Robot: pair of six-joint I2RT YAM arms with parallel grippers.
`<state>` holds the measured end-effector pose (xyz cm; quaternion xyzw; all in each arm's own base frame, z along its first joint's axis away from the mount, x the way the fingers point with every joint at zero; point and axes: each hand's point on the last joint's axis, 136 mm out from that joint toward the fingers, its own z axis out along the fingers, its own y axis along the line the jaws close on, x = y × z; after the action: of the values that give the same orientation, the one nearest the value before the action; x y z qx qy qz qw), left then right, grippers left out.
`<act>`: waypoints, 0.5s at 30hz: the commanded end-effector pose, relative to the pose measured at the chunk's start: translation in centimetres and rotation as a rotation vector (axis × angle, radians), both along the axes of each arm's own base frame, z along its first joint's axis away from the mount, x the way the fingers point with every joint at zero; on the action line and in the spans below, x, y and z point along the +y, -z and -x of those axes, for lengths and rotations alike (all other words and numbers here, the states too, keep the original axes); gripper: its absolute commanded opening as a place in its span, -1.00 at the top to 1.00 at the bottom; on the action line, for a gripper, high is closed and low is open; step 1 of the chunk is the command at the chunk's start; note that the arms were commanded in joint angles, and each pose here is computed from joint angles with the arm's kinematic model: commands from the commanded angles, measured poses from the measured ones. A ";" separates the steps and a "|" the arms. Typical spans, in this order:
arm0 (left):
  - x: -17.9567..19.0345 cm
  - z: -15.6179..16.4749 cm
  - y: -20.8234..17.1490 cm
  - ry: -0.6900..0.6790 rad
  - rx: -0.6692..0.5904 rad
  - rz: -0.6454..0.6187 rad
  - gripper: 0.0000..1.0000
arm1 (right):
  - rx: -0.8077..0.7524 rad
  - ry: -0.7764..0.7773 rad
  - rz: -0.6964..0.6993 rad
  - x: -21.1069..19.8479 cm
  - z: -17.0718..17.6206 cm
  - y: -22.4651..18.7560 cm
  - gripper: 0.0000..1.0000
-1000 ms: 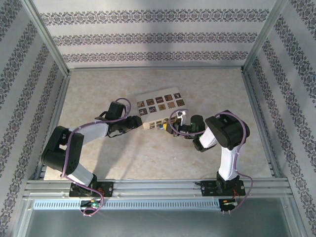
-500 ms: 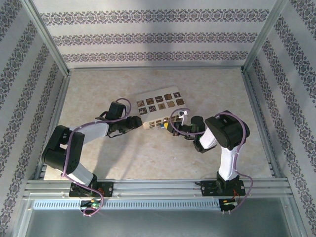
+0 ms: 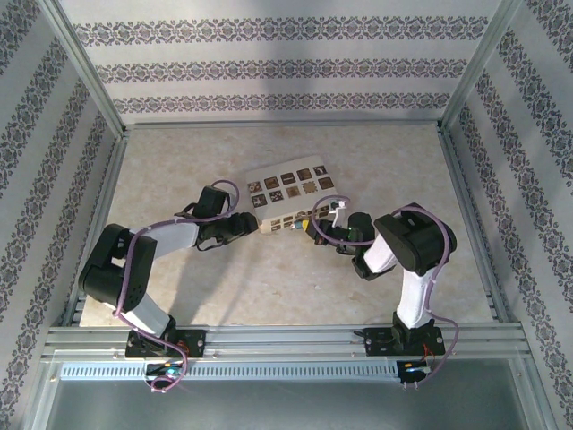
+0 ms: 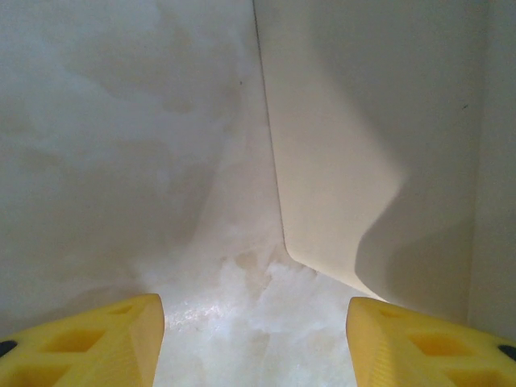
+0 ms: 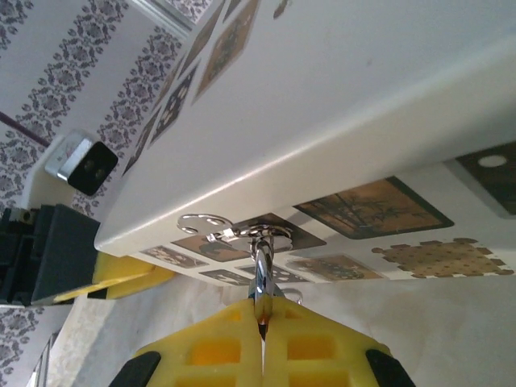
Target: Unlock the padlock with the key
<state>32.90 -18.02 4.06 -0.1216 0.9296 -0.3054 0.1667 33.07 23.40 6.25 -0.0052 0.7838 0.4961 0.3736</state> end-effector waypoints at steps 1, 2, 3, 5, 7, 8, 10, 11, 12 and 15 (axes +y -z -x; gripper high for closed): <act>-0.3 0.3 0.0 0.021 -0.015 -0.003 -0.22 | -0.065 0.057 -0.025 -0.8 -0.8 -2.1 1.00; -0.3 0.3 -0.1 0.019 -0.017 -0.003 -0.23 | -0.066 0.064 -0.023 -1.0 -0.8 -2.2 1.00; -0.2 0.3 -0.2 0.017 -0.021 -0.001 -0.23 | -0.069 0.067 -0.022 -1.1 -0.7 -2.2 1.00; -0.1 0.3 -0.6 0.012 -0.035 0.004 -0.24 | -0.076 0.072 -0.017 -1.3 -0.6 -2.4 1.00; 0.1 0.2 -1.3 0.005 -0.064 0.009 -0.25 | -0.091 0.083 -0.015 -1.6 -0.7 -2.8 1.00; 0.4 0.1 -1.7 -0.002 -0.084 0.003 -0.26 | -0.071 0.088 -0.001 -2.2 0.0 -2.0 1.00; 1.2 0.1 -2.7 -0.016 -0.117 -0.034 -0.28 | -0.076 0.102 0.006 -2.7 0.3 -2.2 1.00; 1.8 0.0 -3.2 -0.028 -0.137 -0.064 -0.31 | -0.080 0.105 0.011 -3.0 0.5 -2.3 1.00; 2.4 0.0 -3.8 -0.035 -0.157 -0.087 -0.32 | -0.081 0.108 0.017 -3.2 0.7 -2.4 1.00; 3.8 0.0 -5.9 -0.070 -0.227 -0.119 -0.38 | -0.084 0.112 0.037 -3.8 1.3 -2.9 1.00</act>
<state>33.02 -16.33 8.74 -0.1105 0.9157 -0.2931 0.2517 31.74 20.26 7.56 0.0233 0.7852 0.4677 0.4051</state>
